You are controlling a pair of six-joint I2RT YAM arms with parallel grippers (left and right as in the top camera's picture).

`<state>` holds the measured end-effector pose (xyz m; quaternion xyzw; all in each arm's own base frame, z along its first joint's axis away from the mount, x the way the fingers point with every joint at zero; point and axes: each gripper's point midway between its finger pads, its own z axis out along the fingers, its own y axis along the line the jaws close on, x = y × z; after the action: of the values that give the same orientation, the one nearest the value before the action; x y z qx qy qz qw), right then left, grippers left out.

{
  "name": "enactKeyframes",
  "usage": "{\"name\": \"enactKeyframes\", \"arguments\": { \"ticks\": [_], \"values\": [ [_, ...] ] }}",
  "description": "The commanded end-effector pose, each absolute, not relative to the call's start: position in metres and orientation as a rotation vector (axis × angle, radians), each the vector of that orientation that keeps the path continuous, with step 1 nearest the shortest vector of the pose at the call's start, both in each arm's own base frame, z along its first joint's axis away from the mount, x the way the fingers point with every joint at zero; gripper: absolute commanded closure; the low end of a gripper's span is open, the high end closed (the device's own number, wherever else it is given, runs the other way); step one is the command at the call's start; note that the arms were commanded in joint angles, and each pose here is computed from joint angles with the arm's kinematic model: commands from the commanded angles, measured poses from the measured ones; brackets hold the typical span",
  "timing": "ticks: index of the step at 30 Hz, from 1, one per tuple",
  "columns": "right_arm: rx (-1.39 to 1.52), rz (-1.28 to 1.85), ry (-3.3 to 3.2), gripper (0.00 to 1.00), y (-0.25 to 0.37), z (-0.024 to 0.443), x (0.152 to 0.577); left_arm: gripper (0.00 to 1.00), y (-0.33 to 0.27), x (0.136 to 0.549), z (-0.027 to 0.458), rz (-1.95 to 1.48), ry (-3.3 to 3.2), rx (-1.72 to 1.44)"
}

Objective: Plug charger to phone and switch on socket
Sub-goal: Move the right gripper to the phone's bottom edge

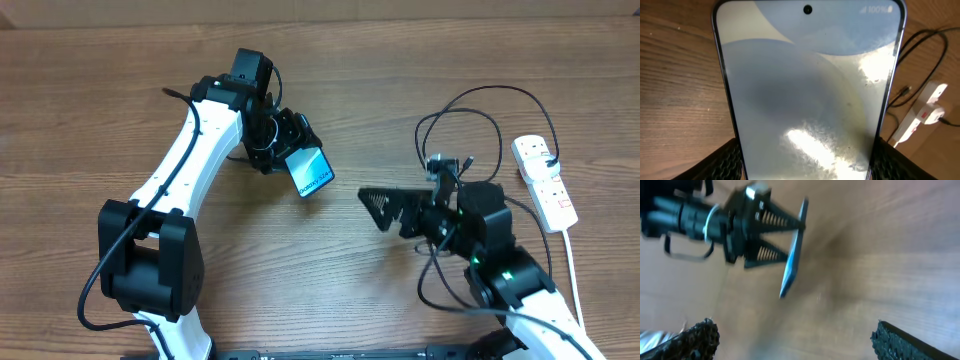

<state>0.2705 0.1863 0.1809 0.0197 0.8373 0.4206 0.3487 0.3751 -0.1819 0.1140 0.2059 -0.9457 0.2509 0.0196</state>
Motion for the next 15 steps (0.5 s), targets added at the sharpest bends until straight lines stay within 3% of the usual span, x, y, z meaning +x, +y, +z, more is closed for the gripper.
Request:
{"name": "enactKeyframes", "arguments": {
  "ticks": [1,8,15],
  "values": [
    [0.065,1.049,2.158,0.00,0.195,0.175,0.289,0.43,-0.189,0.384,0.124,0.848,-2.893,0.724],
    [0.160,1.138,2.194,0.00,0.225,0.135,0.318,0.44,-0.198,0.392,0.131,0.951,-2.871,0.726],
    [0.173,1.218,2.054,0.00,0.243,0.147,0.339,0.44,-0.199,0.395,0.132,0.954,-2.847,0.803]
  ]
}}
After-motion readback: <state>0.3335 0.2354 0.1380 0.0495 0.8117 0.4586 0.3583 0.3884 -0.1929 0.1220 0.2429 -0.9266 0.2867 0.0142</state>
